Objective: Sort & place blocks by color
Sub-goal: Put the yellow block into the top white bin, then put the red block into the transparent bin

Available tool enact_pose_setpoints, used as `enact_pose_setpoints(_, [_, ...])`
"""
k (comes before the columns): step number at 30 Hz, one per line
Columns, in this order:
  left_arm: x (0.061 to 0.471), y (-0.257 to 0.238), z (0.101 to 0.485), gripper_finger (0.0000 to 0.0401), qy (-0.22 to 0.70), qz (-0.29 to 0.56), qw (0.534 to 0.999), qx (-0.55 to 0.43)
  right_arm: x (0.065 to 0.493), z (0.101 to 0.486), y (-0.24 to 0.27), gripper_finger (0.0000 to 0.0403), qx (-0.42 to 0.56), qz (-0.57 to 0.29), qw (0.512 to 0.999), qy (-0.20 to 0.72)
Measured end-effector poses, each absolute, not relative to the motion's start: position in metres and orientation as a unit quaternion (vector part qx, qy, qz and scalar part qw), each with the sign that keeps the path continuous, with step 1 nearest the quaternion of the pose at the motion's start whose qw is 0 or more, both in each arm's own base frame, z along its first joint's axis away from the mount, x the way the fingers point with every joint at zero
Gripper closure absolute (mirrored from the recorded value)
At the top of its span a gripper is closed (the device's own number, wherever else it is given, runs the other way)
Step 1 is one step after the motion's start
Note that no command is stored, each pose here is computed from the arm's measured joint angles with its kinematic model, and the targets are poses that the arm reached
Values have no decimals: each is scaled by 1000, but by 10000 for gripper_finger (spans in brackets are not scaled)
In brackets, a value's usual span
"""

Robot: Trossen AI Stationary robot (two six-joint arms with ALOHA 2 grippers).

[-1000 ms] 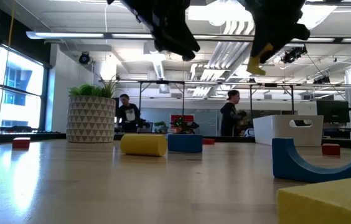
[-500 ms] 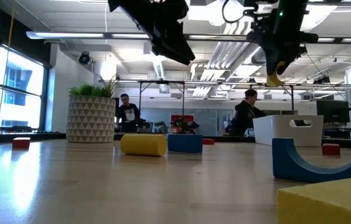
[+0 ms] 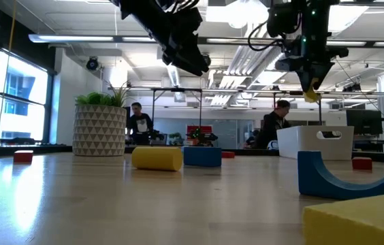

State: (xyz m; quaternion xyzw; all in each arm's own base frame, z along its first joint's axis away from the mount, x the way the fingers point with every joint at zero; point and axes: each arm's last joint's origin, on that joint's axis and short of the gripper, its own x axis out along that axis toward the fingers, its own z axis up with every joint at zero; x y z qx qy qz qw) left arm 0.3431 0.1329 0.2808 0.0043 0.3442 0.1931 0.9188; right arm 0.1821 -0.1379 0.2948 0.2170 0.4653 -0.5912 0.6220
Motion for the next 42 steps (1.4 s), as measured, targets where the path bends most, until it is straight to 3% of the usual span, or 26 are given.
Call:
enact_pose_setpoints(8, [341, 139, 281, 170, 344, 201, 917, 1, 185, 282, -169, 295, 240, -572, 627, 472])
enact_pose_setpoints(26, [338, 146, 281, 171, 344, 212, 915, -2, 191, 217, -216, 294, 270, -524, 551, 590])
enact_pose_setpoints(35, [338, 146, 281, 171, 343, 212, 915, -2, 187, 217, -224, 183, 256, -529, 552, 592])
enact_pose_setpoints(42, [338, 146, 281, 170, 343, 212, 915, -2, 189, 217, -224, 178, 281, -510, 567, 583])
